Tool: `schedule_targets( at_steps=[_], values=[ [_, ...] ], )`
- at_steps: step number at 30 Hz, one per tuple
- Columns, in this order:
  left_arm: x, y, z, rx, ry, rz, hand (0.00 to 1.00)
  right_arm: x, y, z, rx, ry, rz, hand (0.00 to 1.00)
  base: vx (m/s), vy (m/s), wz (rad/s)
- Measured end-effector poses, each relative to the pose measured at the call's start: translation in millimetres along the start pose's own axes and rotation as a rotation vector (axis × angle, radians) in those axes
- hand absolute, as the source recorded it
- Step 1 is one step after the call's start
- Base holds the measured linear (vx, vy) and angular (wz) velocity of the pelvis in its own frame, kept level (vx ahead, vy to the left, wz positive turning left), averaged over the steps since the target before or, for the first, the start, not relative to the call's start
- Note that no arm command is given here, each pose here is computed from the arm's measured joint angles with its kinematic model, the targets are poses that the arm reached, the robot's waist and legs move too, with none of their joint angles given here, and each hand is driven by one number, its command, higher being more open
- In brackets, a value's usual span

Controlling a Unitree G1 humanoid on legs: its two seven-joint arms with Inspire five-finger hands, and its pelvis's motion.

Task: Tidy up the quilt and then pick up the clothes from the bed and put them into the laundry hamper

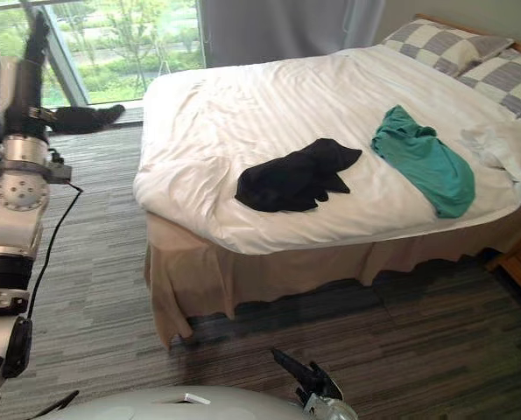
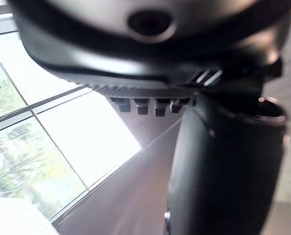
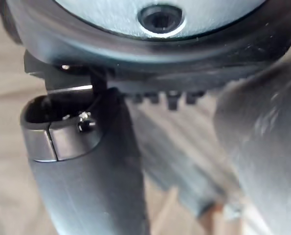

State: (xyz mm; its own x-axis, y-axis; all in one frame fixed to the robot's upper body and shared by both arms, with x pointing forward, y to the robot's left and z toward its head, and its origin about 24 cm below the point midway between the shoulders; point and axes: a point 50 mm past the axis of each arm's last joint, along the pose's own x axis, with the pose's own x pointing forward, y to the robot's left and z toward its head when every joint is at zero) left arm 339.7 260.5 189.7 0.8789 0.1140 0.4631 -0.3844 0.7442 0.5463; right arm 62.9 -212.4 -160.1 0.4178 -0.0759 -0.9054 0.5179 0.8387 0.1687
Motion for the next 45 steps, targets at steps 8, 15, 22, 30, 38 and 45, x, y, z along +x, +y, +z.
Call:
schedule_targets(
  at_steps=[8, 15, 22, 30, 38, 45],
  values=[
    [6, -26, -18, 0.228, 0.143, -0.14, 1.0, -1, -2, -3, 0.011, 0.009, -0.004, 1.0, 0.01, 0.006, -0.18],
    [23, -44, 8, 0.299, 0.088, -0.15, 1.0, 2, 14, 15, -0.013, -0.059, 0.064, 1.0, 0.0, 0.003, -0.06],
    [43, -42, 35, 0.302, 0.069, -0.059, 1.0, 4, 43, 50, -0.045, -0.191, 0.158, 1.0, 0.0, -0.001, 0.09],
    [50, -49, 48, 0.307, 0.135, 0.004, 1.0, 0, 58, 84, 0.003, -0.344, 0.213, 1.0, -0.09, -0.009, 0.08],
    [67, -27, 79, 0.271, 0.094, 0.2, 0.0, -2, 76, 108, 0.089, -0.412, 0.3, 1.0, -0.08, 0.009, -0.07],
    [72, -16, 88, 0.319, 0.094, 0.257, 0.0, -5, 90, 128, 0.091, -0.471, 0.367, 1.0, 0.0, 0.018, -0.19]
  ],
)
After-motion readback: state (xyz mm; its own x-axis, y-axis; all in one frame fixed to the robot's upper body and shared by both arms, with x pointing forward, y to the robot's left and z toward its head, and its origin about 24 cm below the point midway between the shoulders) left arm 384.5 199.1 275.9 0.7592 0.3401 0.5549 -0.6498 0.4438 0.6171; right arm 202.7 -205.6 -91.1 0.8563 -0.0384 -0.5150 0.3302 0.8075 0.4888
